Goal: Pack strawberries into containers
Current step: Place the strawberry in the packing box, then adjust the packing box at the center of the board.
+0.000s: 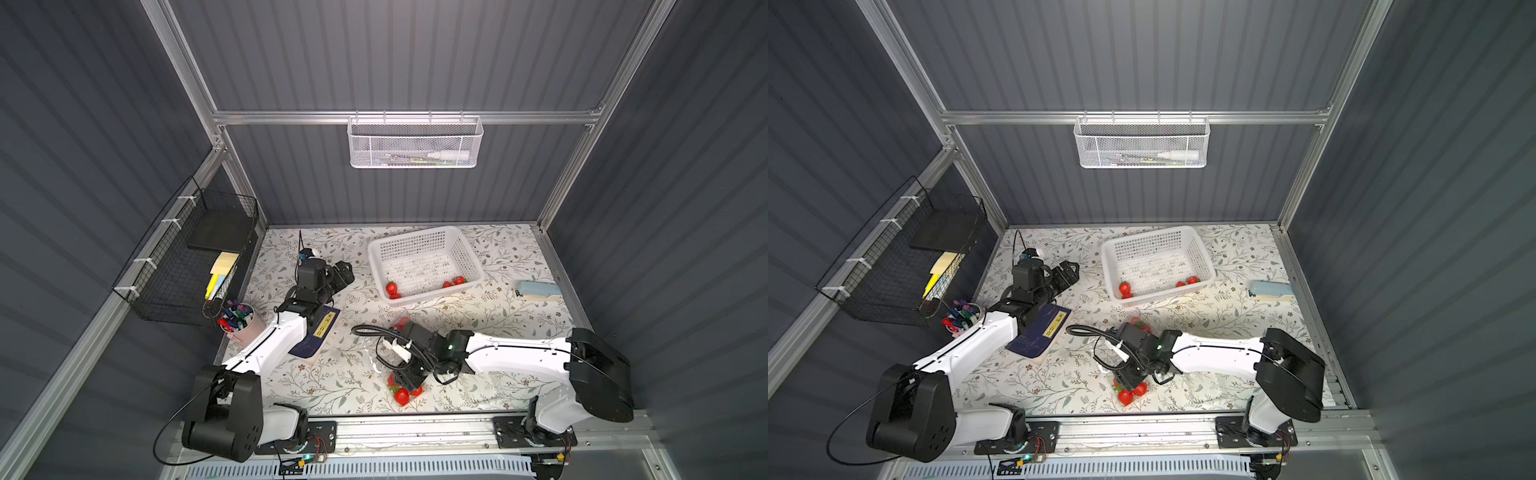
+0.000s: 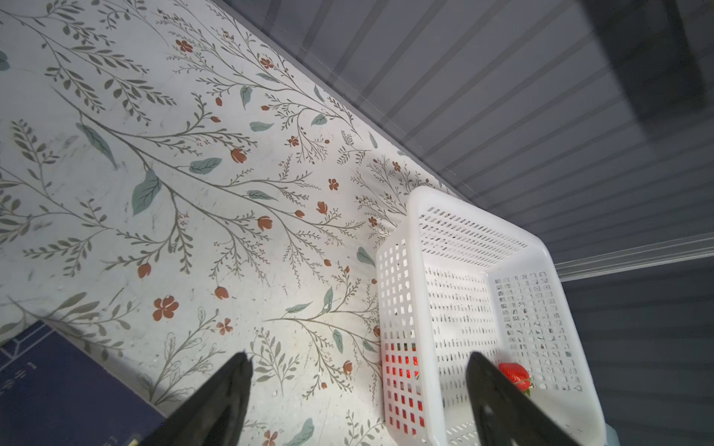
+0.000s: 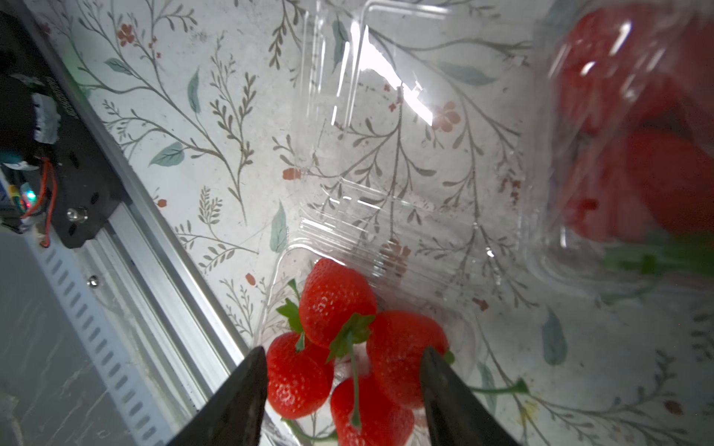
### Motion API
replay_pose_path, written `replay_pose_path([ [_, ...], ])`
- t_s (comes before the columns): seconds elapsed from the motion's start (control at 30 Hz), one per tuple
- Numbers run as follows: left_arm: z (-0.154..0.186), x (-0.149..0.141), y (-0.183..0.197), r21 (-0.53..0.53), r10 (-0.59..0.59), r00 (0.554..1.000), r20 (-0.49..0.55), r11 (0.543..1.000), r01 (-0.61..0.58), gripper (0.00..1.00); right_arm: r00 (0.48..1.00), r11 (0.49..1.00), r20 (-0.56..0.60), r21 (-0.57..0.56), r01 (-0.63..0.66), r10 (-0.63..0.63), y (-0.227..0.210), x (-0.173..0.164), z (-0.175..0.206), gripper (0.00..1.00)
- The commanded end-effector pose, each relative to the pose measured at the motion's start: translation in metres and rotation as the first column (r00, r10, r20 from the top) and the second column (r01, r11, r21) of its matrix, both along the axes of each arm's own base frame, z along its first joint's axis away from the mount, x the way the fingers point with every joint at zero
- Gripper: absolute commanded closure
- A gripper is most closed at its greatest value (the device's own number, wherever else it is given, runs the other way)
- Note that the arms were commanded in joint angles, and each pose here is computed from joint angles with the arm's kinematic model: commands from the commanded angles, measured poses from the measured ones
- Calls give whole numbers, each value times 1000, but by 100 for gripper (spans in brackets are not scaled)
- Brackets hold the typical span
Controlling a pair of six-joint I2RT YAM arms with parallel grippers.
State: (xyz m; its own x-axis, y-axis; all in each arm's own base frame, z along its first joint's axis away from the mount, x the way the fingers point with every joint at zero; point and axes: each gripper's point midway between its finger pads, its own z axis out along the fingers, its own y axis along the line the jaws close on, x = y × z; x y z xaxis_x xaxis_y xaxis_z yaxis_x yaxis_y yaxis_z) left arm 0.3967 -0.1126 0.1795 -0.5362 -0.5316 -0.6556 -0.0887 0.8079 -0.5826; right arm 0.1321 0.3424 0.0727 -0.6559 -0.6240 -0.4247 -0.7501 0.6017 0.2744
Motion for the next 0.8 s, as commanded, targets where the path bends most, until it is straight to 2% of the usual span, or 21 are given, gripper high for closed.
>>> replay_pose_path([
  [0.0, -16, 0, -1, 7, -21, 1000, -21, 1000, 21, 20, 999, 997, -33, 67, 32, -29, -4, -7, 18, 37],
  [0.1, -25, -2, -2, 6, -30, 999, -30, 1000, 30, 36, 997, 992, -24, 94, 82, -80, -15, -2, 28, 39],
  [0.17, -29, -4, -1, 7, -28, 999, -37, 1000, 28, 49, 991, 988, -44, 86, 131, -128, -27, 5, 29, 48],
  [0.3, -39, -10, -2, 5, -38, 998, -56, 999, 38, 65, 964, 971, -117, -5, 239, -238, -61, 18, 15, 81],
  [0.4, -48, -14, -2, 4, -45, 996, -74, 999, 45, 73, 947, 962, -172, -23, 272, -272, -74, 17, 8, 95],
  [0.53, -63, -18, -6, -3, -67, 993, -96, 998, 67, 80, 921, 954, -248, -75, 289, -299, -88, -1, -8, 98],
  [0.63, -76, -19, -8, 2, -82, 989, -120, 997, 83, 83, 904, 938, -251, -116, 326, -345, -97, -3, -25, 98],
  [0.77, -85, -21, -9, -1, -94, 986, -135, 995, 95, 83, 903, 944, -272, -90, 319, -331, -79, 4, -29, 97],
])
